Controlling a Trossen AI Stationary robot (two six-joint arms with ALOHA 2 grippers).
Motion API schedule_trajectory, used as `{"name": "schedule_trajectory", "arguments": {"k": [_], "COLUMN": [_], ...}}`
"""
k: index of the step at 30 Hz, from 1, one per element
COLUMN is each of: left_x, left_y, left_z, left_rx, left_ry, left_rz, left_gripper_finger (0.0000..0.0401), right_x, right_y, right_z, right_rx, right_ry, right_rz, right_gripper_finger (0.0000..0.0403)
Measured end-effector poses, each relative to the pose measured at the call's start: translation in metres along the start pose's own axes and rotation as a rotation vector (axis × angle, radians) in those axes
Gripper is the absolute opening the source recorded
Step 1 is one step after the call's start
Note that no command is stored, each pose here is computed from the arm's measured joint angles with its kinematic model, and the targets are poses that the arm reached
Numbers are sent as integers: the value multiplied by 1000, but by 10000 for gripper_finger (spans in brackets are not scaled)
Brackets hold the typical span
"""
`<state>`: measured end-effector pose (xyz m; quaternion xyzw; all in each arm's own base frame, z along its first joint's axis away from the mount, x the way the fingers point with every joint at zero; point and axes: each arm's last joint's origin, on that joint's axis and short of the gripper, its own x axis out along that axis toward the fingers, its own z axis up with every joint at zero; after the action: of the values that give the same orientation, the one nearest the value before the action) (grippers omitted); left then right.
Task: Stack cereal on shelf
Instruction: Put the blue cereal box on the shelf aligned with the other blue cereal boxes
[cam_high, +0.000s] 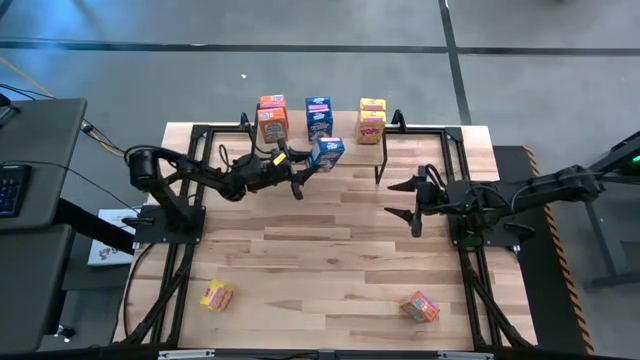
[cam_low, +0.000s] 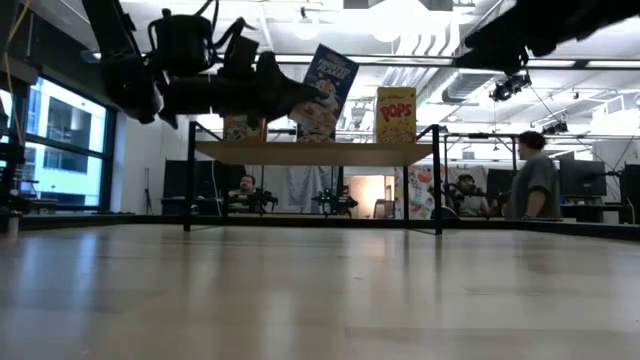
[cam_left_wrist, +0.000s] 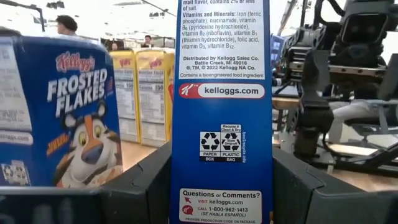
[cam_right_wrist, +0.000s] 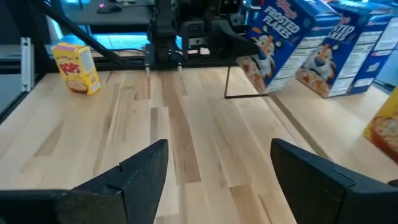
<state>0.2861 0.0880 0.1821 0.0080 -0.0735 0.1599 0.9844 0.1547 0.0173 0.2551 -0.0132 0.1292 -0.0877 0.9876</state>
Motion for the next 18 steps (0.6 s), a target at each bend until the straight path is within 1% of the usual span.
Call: {"name": "schedule_trajectory", "arguments": {"k": [7,18], "left_x": [1,1], "left_y": [0,12], "left_z": [-4,-4], "left_rx": [6,1], "left_ry": [-31,-31], "left_rz": [2,43], "left_gripper_finger": [188,188], "right_x": [1,-5], "right_y": [1,-3], "right_z": [-29,-76], "right_rx": [0,38], "right_ry": [-79,-170], "right_rz": [67,71], "right_gripper_finger": [277,277]}}
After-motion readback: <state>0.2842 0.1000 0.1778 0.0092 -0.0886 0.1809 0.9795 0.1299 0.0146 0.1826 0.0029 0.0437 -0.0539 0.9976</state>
